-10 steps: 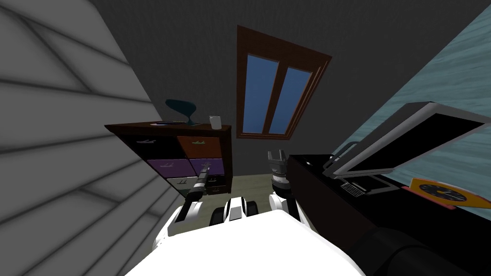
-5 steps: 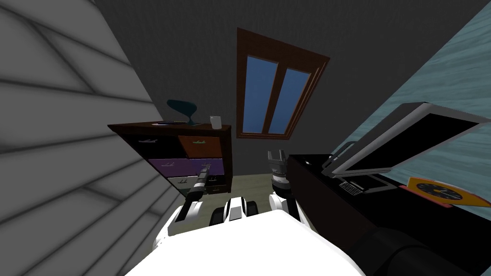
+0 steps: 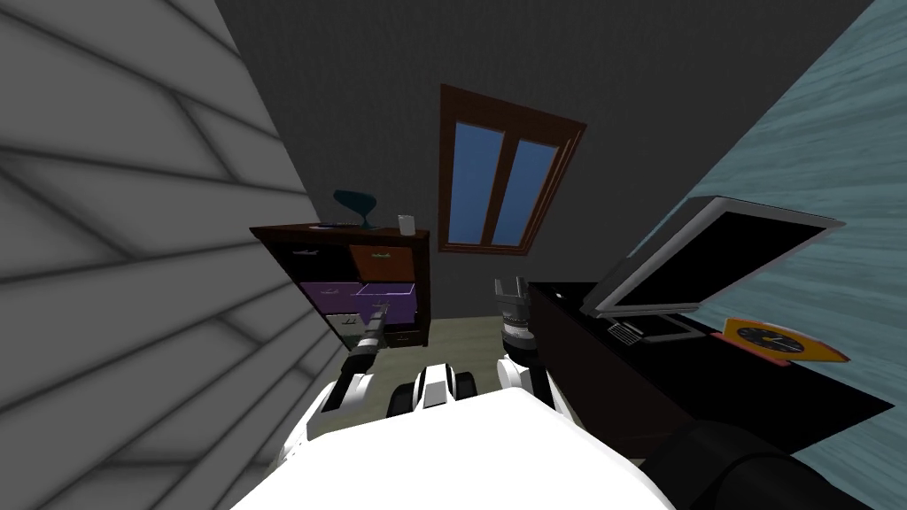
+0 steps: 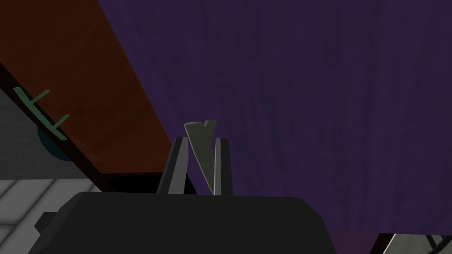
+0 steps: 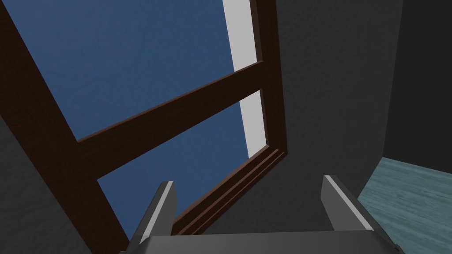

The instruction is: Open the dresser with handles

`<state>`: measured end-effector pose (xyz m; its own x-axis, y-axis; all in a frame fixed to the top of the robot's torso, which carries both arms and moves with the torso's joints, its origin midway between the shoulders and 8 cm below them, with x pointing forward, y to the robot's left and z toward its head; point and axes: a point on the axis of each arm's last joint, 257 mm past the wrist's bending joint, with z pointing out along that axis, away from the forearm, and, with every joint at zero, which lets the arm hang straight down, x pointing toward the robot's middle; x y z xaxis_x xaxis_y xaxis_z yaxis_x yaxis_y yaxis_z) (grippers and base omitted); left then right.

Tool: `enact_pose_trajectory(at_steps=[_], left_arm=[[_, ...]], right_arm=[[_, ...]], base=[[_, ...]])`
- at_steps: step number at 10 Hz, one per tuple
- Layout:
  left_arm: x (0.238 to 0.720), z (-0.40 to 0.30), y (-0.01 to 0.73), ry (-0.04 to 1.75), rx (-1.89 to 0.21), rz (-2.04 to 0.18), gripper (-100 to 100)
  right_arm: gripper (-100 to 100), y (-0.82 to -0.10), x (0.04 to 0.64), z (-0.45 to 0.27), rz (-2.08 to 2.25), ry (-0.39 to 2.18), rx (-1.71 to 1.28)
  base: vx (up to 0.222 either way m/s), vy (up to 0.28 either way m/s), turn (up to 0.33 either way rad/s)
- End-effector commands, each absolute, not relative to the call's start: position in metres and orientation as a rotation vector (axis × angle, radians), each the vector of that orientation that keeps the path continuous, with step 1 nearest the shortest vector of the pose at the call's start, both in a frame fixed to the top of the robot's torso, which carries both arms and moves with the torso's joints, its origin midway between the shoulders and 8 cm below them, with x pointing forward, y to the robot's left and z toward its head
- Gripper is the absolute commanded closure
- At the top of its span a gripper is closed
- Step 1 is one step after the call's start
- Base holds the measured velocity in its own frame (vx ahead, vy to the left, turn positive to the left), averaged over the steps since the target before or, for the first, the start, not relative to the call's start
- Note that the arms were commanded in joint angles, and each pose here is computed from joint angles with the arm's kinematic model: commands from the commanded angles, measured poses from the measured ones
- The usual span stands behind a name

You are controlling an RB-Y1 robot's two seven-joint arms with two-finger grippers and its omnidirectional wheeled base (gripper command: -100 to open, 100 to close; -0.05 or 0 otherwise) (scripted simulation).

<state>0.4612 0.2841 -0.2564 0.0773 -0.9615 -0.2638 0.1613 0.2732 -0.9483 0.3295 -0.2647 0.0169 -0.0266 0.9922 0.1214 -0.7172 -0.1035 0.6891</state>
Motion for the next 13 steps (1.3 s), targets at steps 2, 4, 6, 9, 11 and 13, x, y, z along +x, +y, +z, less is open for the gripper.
enact_pose_trajectory(at_steps=[2,4,6,9,11,13], left_arm=[[0.456,-0.248,0.283,1.155,-0.896,-1.055,100],[0.461,-0.243,0.285,1.162,-0.906,-1.052,-100],[0.465,-0.232,0.287,1.162,-0.906,-1.052,-100],[0.47,-0.216,0.29,1.162,-0.907,-1.052,-100],[0.473,-0.205,0.291,1.161,-0.907,-1.052,-100],[0.475,-0.199,0.292,1.161,-0.907,-1.053,-100]], right_arm=[[0,-0.265,0.33,0.017,1.556,0.523,0.69],[0,-0.265,0.33,0.017,1.556,0.523,0.69],[0,-0.265,0.329,0.017,1.555,0.523,0.69],[0,-0.265,0.329,0.017,1.555,0.523,0.69],[0,-0.265,0.329,0.017,1.555,0.523,0.69],[0,-0.265,0.329,0.017,1.555,0.523,0.69]], base=[[-0.2,0.012,0.018],[-0.059,-0.005,-0.004],[0.015,-0.012,0.001],[-0.007,-0.007,-0.005],[-0.024,-0.011,-0.005],[-0.019,-0.008,-0.005]])
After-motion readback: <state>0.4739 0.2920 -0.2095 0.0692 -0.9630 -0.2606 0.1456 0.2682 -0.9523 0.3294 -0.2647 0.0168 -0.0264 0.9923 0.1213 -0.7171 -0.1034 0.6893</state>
